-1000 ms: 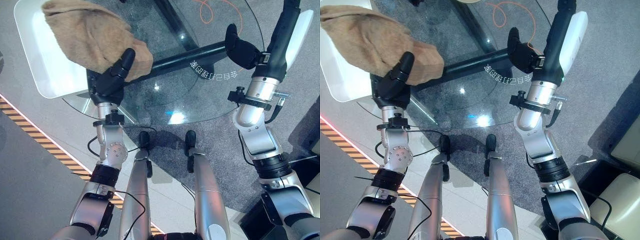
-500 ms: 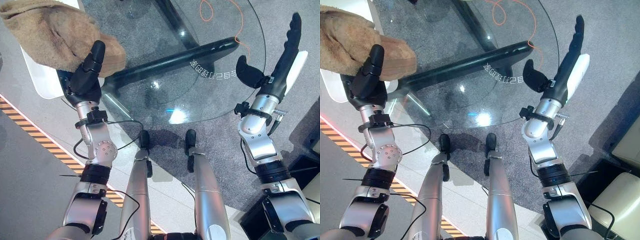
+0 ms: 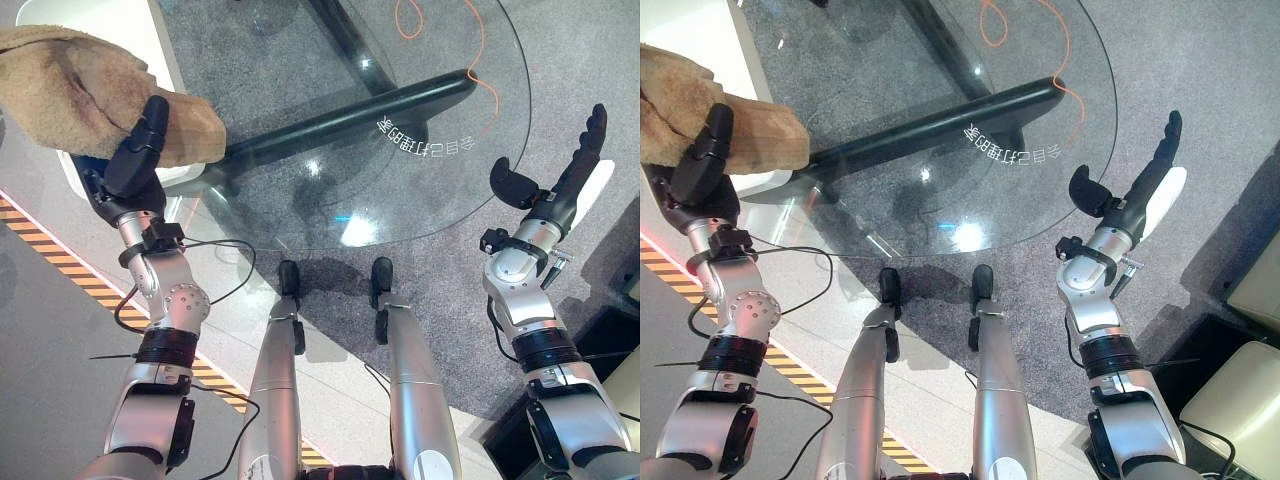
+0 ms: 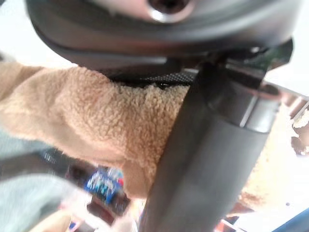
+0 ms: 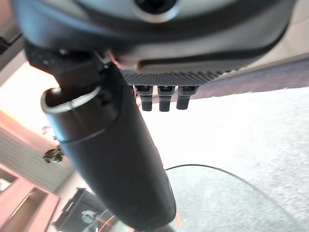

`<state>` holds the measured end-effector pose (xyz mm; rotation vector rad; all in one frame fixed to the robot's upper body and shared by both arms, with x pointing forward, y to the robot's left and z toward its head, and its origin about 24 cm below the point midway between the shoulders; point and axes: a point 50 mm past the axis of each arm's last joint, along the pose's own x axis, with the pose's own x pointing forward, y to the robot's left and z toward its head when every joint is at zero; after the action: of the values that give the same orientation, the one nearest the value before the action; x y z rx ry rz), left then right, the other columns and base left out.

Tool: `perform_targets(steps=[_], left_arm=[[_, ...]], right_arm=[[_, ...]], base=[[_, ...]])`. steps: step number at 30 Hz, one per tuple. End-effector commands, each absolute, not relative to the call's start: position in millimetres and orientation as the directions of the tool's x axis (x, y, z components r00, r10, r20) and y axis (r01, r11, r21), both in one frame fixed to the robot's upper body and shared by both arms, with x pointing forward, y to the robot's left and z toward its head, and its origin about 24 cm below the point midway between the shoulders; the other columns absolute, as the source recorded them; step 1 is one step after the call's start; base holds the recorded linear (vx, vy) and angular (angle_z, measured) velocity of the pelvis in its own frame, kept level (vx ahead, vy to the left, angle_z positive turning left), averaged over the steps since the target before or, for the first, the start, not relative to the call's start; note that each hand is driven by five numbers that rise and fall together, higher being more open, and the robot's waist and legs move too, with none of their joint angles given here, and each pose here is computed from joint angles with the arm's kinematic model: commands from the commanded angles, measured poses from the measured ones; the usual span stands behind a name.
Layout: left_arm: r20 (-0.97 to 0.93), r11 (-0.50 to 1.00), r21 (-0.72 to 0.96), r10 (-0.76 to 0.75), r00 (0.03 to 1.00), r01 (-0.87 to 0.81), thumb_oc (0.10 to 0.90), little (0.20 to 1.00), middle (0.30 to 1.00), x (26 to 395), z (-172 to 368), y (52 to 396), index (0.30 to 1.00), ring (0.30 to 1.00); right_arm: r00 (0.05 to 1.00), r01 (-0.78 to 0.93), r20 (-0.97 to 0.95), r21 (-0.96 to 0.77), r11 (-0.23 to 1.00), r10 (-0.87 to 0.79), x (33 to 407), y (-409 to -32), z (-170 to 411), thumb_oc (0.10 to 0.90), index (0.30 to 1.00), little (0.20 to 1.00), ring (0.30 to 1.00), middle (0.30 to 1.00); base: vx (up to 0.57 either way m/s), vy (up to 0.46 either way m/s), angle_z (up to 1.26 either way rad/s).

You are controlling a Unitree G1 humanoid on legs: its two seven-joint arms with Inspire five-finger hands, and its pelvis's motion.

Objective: Wipe the table with a cloth and put it in the basket.

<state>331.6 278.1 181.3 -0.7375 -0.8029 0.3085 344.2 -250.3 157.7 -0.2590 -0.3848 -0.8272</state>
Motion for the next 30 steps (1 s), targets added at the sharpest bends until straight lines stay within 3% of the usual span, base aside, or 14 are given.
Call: perform_targets(steps=[1, 11, 24, 30], left_arm=[[0.713, 0.742, -0.666, 0.601, 0.36, 0.08, 0.1, 0.2, 0.3, 305.6, 242.8, 313.0, 0.3, 0.3], [0.652, 0.699, -0.713, 0.691, 0.311, -0.058, 0.1, 0.2, 0.3, 301.4, 251.3, 336.3, 0.3, 0.3], [0.622, 0.681, -0.688, 0.732, 0.278, -0.251, 0.1, 0.2, 0.3, 304.4, 276.5, 352.5, 0.3, 0.3], [0.595, 0.633, -0.65, 0.768, 0.236, -0.421, 0.1, 0.2, 0.3, 304.4, 289.5, 360.8, 0.3, 0.3]], right_arm=[[0.442, 0.815, 0.56, 0.076, 0.574, -0.701, 332.5, -279.4, 199.9, 0.8, 0.9, 0.9, 0.9, 0.9], [0.484, 0.829, 0.46, 0.031, 0.558, -0.744, 338.1, -295.6, 178.0, 0.8, 0.9, 0.9, 0.9, 0.9], [0.618, 0.783, 0.243, -0.106, 0.613, -0.748, 345.9, -309.8, 132.1, 0.8, 0.9, 0.9, 0.9, 0.9], [0.633, 0.773, 0.16, -0.175, 0.61, -0.757, 339.6, -320.8, 106.8, 0.8, 0.9, 0.9, 0.9, 0.9]], base=[[0.0, 0.0, 0.0], [0.0, 0.0, 0.0], [0.0, 0.0, 0.0], [0.0, 0.0, 0.0]])
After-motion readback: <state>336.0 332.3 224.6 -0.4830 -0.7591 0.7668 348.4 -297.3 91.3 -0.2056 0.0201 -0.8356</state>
